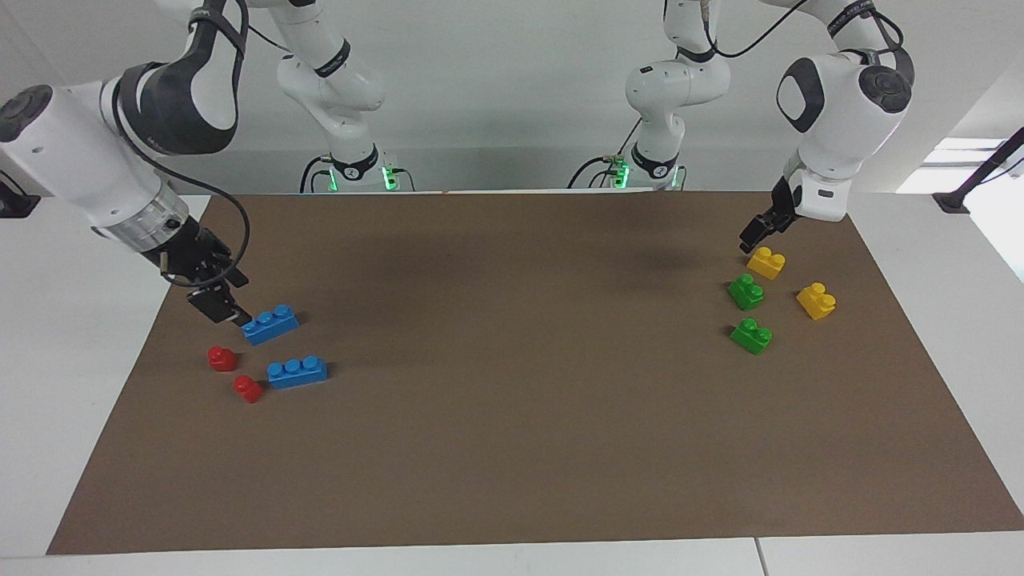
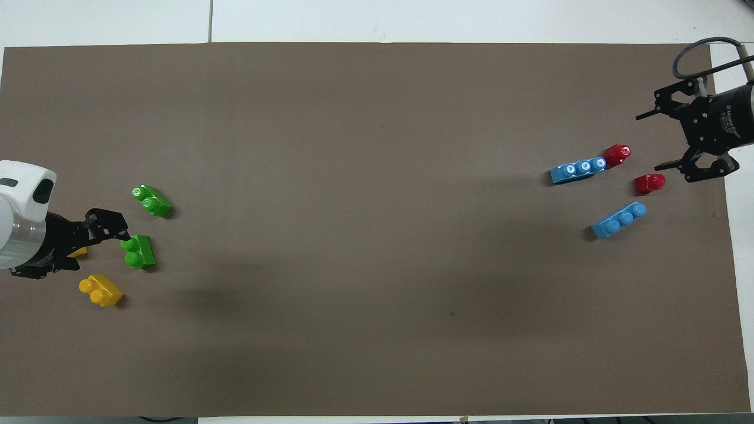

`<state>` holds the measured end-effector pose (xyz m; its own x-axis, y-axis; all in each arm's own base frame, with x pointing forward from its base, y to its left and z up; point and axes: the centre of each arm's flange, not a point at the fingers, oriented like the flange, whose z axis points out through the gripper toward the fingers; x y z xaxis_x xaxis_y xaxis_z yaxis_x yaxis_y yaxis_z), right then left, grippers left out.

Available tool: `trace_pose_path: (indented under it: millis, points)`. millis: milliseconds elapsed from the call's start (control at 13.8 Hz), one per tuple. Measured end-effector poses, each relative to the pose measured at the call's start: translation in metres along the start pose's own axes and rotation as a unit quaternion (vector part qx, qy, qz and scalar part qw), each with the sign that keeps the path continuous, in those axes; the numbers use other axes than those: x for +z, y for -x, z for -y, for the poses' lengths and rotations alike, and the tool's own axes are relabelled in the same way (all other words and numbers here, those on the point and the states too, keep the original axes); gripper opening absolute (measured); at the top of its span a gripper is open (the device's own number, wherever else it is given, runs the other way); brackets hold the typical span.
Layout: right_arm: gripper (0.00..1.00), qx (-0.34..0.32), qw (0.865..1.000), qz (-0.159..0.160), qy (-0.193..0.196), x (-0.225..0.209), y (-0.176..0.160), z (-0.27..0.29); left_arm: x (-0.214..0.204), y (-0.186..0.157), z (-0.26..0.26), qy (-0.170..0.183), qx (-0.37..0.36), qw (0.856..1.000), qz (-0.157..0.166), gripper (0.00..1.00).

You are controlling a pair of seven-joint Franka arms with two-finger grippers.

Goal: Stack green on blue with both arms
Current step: 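Move the left gripper over the green block while the right gripper reaches the blue block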

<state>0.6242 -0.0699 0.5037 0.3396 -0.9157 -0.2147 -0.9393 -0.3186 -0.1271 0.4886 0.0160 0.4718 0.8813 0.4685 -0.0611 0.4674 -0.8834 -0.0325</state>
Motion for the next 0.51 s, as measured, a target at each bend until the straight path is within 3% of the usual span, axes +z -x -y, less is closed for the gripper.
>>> trace_pose_path:
  millis: [509]
  points:
    - [0.91, 0.037, 0.999, 0.026, 0.029, 0.056, -0.036, 0.001, 0.037, -0.016, -0.010, 0.015, -0.119, 0.993, -0.019, 1.00]
